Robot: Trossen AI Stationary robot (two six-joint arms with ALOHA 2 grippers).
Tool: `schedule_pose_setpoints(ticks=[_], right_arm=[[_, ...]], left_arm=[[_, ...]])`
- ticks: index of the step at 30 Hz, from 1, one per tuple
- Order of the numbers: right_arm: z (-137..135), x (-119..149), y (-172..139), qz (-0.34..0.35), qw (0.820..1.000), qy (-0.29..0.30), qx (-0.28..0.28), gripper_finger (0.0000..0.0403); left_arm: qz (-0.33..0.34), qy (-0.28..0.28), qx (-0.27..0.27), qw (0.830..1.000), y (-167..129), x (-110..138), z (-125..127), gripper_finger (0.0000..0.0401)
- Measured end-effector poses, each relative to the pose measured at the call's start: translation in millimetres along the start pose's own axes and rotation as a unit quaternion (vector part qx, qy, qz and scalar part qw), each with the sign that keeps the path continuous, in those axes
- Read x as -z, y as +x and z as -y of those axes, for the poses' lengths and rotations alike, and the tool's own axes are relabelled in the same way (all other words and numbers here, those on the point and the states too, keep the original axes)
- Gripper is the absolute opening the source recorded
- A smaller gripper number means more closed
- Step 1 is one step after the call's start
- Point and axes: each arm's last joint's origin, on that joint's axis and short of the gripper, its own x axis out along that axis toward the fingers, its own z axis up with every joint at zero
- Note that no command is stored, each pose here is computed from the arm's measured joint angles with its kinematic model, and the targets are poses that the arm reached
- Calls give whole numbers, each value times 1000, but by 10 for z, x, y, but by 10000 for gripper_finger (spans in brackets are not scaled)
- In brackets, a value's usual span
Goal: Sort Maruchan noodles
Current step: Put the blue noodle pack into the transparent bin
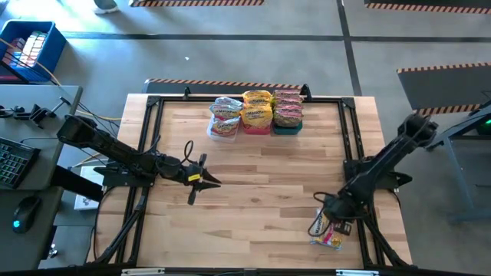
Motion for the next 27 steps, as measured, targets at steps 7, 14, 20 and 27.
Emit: schedule_pose_setpoints(ticks=[7,14,20,27], right_arm=[[-210,-73,209,-48,997,-2,-56,0],[-485,-283,265,6,984,-47,-172,0],[-524,-474,125,96,974,-104,-179,0],[-472,-677,-54,174,966,-149,-123,0]], left_arm=[[-4,0,0,1000,0,8,-1,46],[-4,1,-2,1000,0,8,-2,46],[-4,1,-2,1000,0,8,-1,46],[-4,1,-2,1000,0,7,-1,46]])
